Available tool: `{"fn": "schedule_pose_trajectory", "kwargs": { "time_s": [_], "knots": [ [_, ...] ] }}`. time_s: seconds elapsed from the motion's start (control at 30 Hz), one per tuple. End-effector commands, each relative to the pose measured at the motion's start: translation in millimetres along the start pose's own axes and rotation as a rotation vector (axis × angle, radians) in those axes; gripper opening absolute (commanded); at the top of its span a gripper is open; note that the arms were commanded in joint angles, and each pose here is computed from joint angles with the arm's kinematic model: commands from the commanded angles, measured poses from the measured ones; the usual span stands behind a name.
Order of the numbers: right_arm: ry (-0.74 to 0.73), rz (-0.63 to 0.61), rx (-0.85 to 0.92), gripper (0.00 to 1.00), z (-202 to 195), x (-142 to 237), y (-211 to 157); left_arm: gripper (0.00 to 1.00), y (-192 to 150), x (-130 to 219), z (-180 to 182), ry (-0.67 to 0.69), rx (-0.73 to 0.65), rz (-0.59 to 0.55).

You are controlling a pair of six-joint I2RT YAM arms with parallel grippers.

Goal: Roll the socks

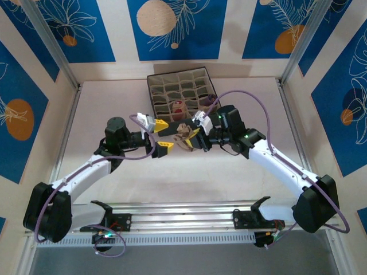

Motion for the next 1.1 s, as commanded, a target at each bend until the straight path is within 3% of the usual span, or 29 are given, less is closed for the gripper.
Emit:
{"fn": "schedule_pose_trajectory", "kwargs": {
  "time_s": [0.0, 0.17, 0.47, 0.67, 0.77, 0.8, 0.87, 0.97, 1.07],
  "knots": [
    [0.24, 0.0, -0.062, 0.0, 29.3, 6.1, 13.0, 1.0, 14.0, -1.8, -23.9, -0.166, -0.11, -0.062],
    [0.384, 0.005, -0.075, 0.0, 42.2, 8.6, 20.1, 0.97, 15.7, -11.1, -35.4, -0.281, -0.131, -0.037],
    [0.726, 0.042, -0.102, 0.0, 74.1, 22.5, 23.9, 0.69, 25.3, -14.5, -41.0, -0.39, -0.133, -0.041],
    [0.804, 0.074, -0.123, 0.0, 82.4, 17.8, 22.7, 0.38, 35.1, -14.3, -46.3, -0.441, -0.14, -0.069],
    [0.806, 0.084, -0.135, 0.0, 79.1, 12.3, 25.5, 0.12, 39.6, -14.6, -49.3, -0.458, -0.146, -0.077],
    [0.786, 0.085, -0.135, 0.09, 75.8, 9.6, 26.5, 0.02, 41.0, -14.6, -49.7, -0.461, -0.149, -0.078],
    [0.719, 0.08, -0.129, 0.29, 67.0, 5.3, 28.2, 0.0, 42.5, -14.2, -49.6, -0.452, -0.157, -0.082],
    [0.558, 0.051, -0.142, 0.46, 42.2, 5.6, 34.3, 0.0, 44.6, -14.8, -44.6, -0.397, -0.167, -0.072],
    [0.394, 0.006, -0.175, 0.51, 11.2, 17.5, 43.3, 0.0, 35.8, -19.0, -26.7, -0.242, -0.176, 0.036]
  ]
}}
Point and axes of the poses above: each hand's point on the last joint's axis, 136 mm out from that joint toward the fingers, its own x axis back along the fingers, its own z axis along the line the jaws close on, y = z × x, the point moved 4 cm from there along x, back along the fingers, and after that the axes turned 2 degrees about -x, right-handed, at the moved point
